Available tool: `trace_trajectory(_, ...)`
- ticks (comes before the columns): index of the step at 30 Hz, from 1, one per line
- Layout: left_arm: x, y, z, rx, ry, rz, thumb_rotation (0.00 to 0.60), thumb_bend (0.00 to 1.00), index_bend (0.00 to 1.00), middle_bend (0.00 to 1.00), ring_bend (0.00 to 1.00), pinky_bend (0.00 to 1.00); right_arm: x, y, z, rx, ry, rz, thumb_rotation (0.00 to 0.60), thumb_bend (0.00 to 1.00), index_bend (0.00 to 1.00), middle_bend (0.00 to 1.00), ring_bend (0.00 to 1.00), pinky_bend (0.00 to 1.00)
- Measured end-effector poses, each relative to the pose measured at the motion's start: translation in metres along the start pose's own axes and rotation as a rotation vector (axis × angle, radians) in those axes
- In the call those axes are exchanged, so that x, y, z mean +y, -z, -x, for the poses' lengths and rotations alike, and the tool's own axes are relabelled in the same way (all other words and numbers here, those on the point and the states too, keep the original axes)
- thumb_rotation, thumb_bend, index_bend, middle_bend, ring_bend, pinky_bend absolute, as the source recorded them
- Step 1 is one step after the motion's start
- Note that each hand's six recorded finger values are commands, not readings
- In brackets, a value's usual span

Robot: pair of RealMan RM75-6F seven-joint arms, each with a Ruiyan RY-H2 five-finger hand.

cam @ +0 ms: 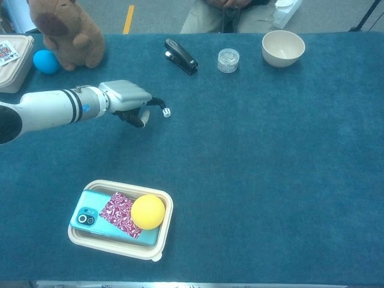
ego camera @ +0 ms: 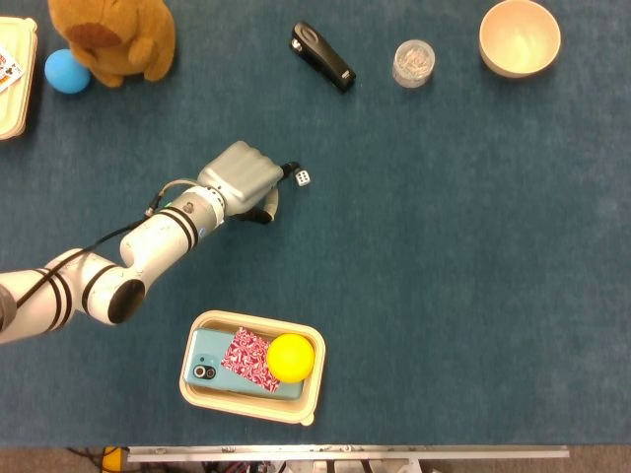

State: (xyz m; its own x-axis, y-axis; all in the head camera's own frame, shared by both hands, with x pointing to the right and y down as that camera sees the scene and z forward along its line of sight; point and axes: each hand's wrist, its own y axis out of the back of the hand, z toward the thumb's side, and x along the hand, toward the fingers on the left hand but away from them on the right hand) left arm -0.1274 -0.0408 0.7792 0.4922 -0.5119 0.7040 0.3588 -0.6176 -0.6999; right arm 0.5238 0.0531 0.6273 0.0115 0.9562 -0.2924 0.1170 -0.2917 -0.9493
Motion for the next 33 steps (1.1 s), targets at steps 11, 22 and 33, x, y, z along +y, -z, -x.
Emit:
trace_trajectory(11,0.001,-0.011,0.006,-0.034,0.002,-0.002,0.281,0.77,0.14,1.0,1.0,1.0,0.001,0.001,0.0,-0.001,0.004,0.001,0.6,0.28,0.22,0.24,0.18,0.34)
trace_trajectory(22,0.003,-0.023,0.02,-0.069,-0.005,-0.017,0.277,0.77,0.14,1.0,1.0,1.0,0.002,0.002,-0.001,-0.002,0.006,0.002,0.6,0.28,0.22,0.24,0.18,0.34)
trace_trajectory(33,0.008,-0.027,0.021,-0.078,-0.039,-0.021,0.316,0.77,0.14,1.0,1.0,1.0,0.002,0.002,-0.003,-0.003,0.005,0.003,0.6,0.28,0.22,0.24,0.18,0.34)
